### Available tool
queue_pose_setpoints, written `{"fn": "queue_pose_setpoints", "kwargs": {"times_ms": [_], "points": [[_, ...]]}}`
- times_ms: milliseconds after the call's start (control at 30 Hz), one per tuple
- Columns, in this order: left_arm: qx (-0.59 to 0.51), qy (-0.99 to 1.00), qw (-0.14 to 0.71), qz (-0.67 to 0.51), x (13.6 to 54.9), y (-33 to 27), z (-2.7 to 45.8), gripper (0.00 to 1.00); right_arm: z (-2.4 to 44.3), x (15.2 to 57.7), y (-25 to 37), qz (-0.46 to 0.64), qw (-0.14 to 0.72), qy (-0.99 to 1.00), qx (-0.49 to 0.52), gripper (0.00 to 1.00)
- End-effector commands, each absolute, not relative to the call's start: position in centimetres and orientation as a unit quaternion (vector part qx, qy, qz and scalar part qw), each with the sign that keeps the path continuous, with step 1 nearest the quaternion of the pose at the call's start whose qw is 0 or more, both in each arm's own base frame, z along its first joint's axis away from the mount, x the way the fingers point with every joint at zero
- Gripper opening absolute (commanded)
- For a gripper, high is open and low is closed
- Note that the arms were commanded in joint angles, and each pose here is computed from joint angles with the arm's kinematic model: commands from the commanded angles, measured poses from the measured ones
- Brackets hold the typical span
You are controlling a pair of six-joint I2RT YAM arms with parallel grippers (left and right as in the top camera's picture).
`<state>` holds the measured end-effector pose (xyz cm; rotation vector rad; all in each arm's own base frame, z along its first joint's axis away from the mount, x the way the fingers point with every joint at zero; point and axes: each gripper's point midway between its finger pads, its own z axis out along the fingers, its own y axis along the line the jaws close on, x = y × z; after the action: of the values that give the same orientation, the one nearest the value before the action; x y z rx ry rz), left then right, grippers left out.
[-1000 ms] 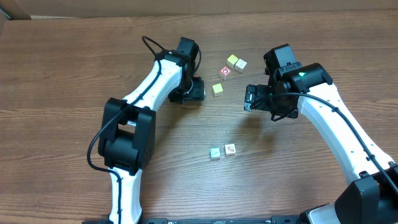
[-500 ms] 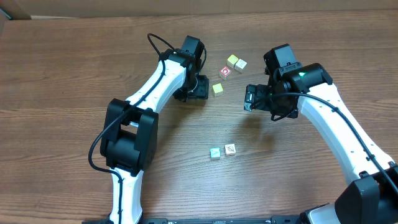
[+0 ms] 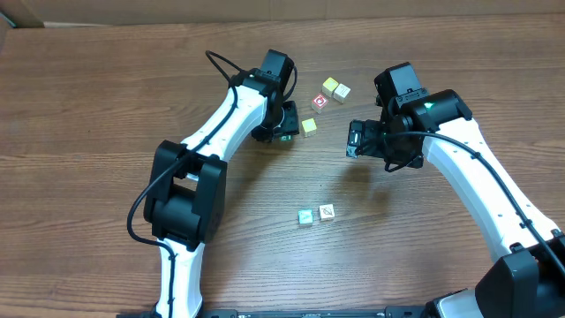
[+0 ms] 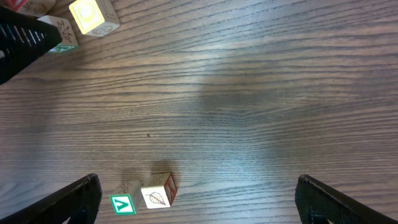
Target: Flip 3 blocks
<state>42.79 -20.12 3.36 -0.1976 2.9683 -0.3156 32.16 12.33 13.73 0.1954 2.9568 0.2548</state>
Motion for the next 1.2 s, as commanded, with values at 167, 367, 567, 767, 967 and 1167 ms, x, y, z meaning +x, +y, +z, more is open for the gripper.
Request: {"fn": "queue_pose_setpoints", "kwargs": {"times_ms": [167,367,567,767,967,1167], "points": [[-0.083,0.988,0.085,-0.097,43.4,-20.1,3.6,0.52,14.4,31.7,12.3,0.090,0.088,0.990,0.060,1.00],[-0.072,0.990,0.072,-0.094,43.2,-20.2,2.3,0.49,14.4,31.6,12.3,0.089,0.085,0.991,0.061,1.00],[-0.072,0.993,0.046,-0.083,42.5,-20.0,0.2,0.35,14.4,31.6,12.3,0.089,0.085,0.991,0.060,1.00],[-0.072,0.992,0.052,-0.085,42.8,-20.0,0.2,0.27,14.4,31.6,12.3,0.089,0.085,0.990,0.061,1.00],[-0.036,0.993,0.067,-0.087,43.5,-20.2,0.7,0.42,14.4,31.6,12.3,0.089,0.086,0.991,0.060,1.00],[-0.021,0.994,0.079,-0.073,44.1,-19.8,1.2,0.55,14.4,31.6,12.3,0.089,0.086,0.990,0.061,1.00]]}}
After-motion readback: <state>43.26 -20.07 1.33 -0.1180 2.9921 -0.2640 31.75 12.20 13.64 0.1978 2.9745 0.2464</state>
